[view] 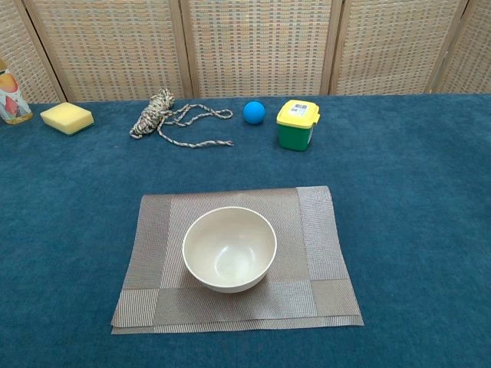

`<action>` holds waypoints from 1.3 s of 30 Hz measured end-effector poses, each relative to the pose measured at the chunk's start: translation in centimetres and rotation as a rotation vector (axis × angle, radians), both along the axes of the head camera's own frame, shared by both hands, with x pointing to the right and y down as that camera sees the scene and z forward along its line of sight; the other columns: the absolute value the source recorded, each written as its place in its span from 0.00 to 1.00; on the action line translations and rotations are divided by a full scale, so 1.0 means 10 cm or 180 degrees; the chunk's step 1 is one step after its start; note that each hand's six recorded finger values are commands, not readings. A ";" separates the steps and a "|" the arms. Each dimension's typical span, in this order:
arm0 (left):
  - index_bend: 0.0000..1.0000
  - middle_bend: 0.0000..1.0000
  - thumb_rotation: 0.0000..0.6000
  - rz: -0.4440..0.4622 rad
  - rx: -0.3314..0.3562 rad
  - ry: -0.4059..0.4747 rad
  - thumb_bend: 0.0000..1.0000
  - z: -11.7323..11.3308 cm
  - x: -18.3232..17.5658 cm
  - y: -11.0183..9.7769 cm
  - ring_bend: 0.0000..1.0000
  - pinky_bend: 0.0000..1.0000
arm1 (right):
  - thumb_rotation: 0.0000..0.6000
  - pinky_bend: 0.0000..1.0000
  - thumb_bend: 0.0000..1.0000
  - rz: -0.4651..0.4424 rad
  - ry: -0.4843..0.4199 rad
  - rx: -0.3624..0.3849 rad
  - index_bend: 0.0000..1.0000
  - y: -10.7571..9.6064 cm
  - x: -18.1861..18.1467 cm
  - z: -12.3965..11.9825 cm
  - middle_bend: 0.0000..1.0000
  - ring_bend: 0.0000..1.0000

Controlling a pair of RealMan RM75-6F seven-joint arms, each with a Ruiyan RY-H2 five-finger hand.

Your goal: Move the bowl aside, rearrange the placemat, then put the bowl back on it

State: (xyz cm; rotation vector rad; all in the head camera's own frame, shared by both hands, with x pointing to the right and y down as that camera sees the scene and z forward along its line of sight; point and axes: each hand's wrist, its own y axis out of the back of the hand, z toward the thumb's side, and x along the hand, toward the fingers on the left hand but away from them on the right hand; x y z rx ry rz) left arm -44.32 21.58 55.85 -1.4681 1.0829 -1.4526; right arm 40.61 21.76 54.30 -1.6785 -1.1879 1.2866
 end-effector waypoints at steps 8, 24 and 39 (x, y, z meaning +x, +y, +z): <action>0.00 0.00 1.00 -0.0058 -0.0029 0.0021 0.00 0.00 -0.03 -0.01 0.00 0.00 | 1.00 0.00 0.13 0.0042 -0.0020 -0.0065 0.00 -0.01 0.02 0.04 0.00 0.00; 0.00 0.00 1.00 0.0086 -0.0097 -0.0005 0.00 0.07 0.06 0.00 0.00 0.00 | 1.00 0.00 0.13 0.0058 -0.0046 -0.0072 0.00 -0.02 0.02 0.05 0.00 0.00; 0.19 0.00 1.00 0.0993 -0.0113 0.0143 0.04 0.18 0.63 -0.27 0.00 0.00 | 1.00 0.00 0.13 0.0139 -0.0097 -0.0025 0.00 -0.05 0.07 0.00 0.00 0.00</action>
